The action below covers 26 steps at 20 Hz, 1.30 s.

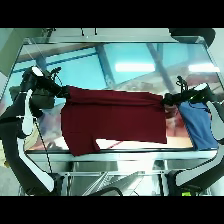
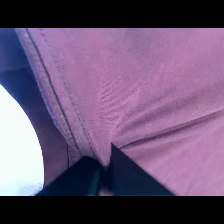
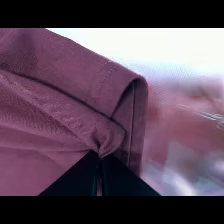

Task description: Fold the shirts.

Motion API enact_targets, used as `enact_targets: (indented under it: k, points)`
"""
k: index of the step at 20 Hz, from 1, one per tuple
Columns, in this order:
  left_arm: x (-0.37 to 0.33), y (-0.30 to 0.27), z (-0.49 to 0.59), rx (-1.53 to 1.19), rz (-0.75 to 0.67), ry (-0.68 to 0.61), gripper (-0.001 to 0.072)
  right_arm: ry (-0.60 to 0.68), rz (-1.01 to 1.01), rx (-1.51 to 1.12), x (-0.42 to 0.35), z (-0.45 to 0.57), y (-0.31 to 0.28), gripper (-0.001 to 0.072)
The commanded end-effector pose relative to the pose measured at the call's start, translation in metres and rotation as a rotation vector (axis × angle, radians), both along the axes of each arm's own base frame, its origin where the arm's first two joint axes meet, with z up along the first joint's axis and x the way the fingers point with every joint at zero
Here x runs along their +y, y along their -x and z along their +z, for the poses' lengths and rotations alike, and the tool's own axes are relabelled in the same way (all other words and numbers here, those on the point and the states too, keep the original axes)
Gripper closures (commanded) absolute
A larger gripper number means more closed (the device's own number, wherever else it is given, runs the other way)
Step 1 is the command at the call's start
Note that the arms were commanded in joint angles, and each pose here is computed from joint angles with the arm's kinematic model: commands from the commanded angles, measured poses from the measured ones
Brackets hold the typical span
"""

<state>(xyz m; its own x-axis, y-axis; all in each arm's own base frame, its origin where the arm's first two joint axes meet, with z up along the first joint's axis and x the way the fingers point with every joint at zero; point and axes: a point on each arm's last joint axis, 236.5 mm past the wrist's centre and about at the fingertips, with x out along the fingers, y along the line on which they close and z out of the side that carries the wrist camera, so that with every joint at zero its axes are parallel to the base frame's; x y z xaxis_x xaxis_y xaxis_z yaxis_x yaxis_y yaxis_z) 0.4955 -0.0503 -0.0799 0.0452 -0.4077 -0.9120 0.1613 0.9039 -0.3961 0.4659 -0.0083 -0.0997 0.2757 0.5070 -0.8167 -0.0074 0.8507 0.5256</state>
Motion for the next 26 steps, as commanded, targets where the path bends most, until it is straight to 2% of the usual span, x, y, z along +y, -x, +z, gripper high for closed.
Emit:
enact_targets:
  k: [1,2,6,7,8,14,18,26]
  points:
    - [-0.018,0.005,0.01,0.013,-0.017,0.083,0.0108,-0.042,-0.007,-0.003,0.008,0.009,-0.001,0.0593]
    - [-0.02,0.006,0.014,0.015,-0.019,0.093,0.0054,-0.047,-0.006,-0.012,0.009,0.015,-0.002,0.0461]
    - [-0.009,0.024,0.04,0.072,0.014,0.103,0.0054,0.037,-0.059,-0.019,-0.016,0.054,0.008,0.042]
    - [-0.003,0.034,0.047,0.105,0.035,0.108,0.0054,0.052,-0.077,0.001,-0.025,0.067,0.019,0.0324]
    - [0.003,0.045,0.051,0.134,0.064,0.112,0.0054,0.043,-0.079,0.025,-0.029,0.077,0.033,0.0304]
    - [0.008,0.175,0.033,0.336,0.172,0.148,0.0055,-0.058,-0.235,0.228,-0.035,0.052,0.15,0.0306]
    - [0.001,0.258,0.013,0.466,0.248,0.176,0.0055,-0.074,-0.328,0.291,-0.022,0.018,0.196,0.0307]
    - [0.0,0.307,-0.018,0.387,0.364,0.117,0.0055,-0.099,-0.326,0.35,-0.005,0.004,0.221,0.0307]
